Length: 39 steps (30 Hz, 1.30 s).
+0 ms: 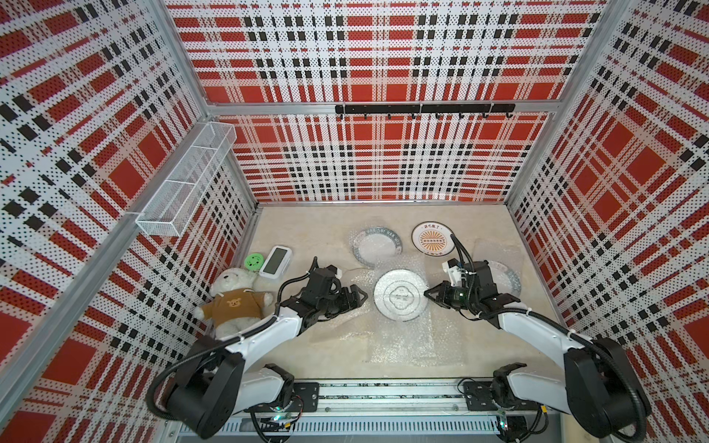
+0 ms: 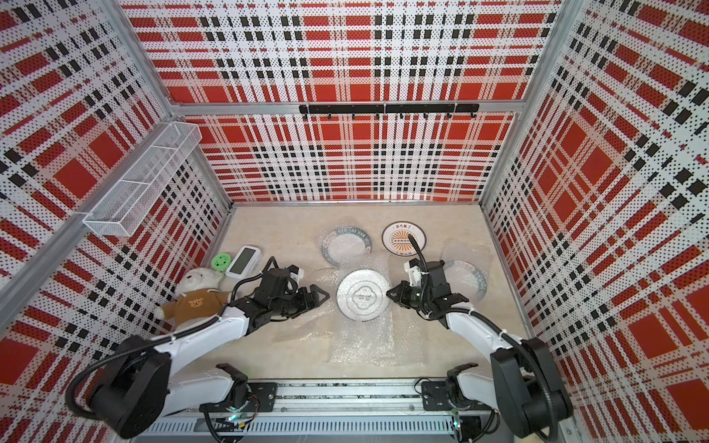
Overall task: Unpack dinner plates from bubble wrap
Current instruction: Pick up the bubble wrap from the bubble wrap, then unwrap the bubble wrap.
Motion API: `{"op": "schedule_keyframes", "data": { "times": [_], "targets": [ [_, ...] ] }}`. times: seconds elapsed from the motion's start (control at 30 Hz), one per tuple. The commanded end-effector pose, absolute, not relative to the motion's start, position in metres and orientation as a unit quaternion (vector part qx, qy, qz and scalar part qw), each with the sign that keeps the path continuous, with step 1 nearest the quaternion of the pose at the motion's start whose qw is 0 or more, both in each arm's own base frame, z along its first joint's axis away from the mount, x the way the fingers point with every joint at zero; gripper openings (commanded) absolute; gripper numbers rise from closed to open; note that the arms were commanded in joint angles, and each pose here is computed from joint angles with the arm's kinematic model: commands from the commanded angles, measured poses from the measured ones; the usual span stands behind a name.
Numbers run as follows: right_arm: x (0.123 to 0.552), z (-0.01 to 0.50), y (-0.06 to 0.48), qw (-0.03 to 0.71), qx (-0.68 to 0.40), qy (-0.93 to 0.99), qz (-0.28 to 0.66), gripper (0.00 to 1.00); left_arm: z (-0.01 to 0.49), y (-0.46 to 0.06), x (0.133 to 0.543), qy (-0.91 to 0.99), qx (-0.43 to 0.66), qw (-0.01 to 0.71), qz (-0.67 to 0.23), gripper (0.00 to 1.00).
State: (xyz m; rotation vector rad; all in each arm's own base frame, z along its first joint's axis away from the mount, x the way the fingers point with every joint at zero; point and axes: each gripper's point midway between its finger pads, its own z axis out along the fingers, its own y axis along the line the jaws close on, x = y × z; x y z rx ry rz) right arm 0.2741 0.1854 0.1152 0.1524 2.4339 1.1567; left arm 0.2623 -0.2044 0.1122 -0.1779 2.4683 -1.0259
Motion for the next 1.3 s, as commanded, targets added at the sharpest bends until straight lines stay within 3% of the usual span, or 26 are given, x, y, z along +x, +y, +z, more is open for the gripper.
{"op": "schedule_keyframes", "data": {
  "times": [0.0, 0.17, 0.37, 0.77, 1.27],
  "targets": [
    [0.283, 0.168, 0.194, 0.258, 0.035, 0.848, 0.462, 0.0, 0.177, -0.205, 0.259, 0.875, -0.025, 0.274, -0.399, 0.95],
    [0.282, 0.197, 0.198, 0.269, 0.022, 0.833, 0.483, 0.0, 0.219, -0.217, 0.252, 0.848, 0.011, 0.277, -0.451, 0.99],
    [0.279, 0.21, 0.2, 0.274, 0.017, 0.823, 0.497, 0.0, 0.214, -0.232, 0.259, 0.833, 0.022, 0.236, -0.499, 1.0],
    [0.275, 0.204, 0.202, 0.263, 0.019, 0.821, 0.506, 0.0, 0.192, -0.252, 0.266, 0.837, 0.028, 0.185, -0.514, 0.53],
    [0.277, 0.191, 0.203, 0.254, 0.021, 0.826, 0.504, 0.0, 0.189, -0.263, 0.277, 0.821, 0.012, 0.172, -0.544, 0.18]
  ]
}}
